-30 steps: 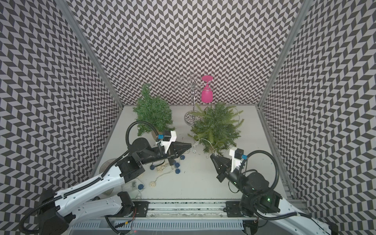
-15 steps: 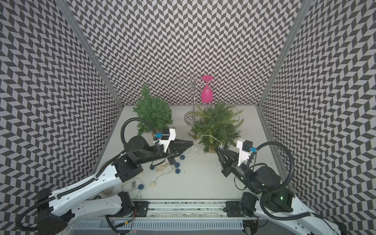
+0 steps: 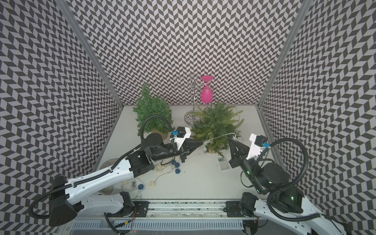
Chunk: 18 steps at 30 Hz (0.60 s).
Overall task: Wrap string light around the christmas tree
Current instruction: Wrap the light string around the Christmas tree.
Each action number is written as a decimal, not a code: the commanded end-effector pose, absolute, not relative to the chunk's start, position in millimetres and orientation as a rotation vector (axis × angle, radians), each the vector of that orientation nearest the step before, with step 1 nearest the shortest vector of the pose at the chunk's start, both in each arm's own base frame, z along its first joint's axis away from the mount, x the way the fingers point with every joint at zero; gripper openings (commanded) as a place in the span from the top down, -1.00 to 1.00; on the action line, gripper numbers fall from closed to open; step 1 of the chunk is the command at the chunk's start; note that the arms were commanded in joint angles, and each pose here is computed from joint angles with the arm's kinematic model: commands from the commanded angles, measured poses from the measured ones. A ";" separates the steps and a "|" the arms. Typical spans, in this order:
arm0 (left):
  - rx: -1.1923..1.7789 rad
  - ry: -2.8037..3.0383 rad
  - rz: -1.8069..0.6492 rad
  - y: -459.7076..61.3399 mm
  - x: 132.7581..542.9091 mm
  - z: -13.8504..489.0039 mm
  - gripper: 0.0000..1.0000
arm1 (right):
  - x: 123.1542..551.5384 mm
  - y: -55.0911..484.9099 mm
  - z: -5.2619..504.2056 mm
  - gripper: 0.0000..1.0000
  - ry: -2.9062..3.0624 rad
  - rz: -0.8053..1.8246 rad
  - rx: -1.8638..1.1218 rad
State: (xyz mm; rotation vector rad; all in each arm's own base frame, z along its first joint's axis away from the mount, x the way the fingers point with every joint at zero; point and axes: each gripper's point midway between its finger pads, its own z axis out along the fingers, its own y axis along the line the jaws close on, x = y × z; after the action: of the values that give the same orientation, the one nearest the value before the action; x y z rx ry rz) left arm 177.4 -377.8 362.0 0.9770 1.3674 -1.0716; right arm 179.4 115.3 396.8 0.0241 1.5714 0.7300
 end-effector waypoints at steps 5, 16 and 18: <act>0.871 1.357 -1.059 -381.9 189.3 375.4 1.00 | 197.2 98.8 400.1 1.00 1.601 0.527 0.118; 0.839 1.384 -1.061 -402.8 200.1 365.7 1.00 | 207.6 83.3 407.1 1.00 1.581 0.362 0.185; 0.832 1.391 -1.053 -405.6 202.2 364.4 1.00 | 208.1 81.6 413.0 1.00 1.568 0.360 0.198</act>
State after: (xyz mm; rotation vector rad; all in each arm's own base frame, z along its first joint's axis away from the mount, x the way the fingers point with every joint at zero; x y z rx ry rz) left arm 199.4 -403.1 340.9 0.8822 1.4390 -1.0426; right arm 206.0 91.2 400.3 0.1427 1.6025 0.4019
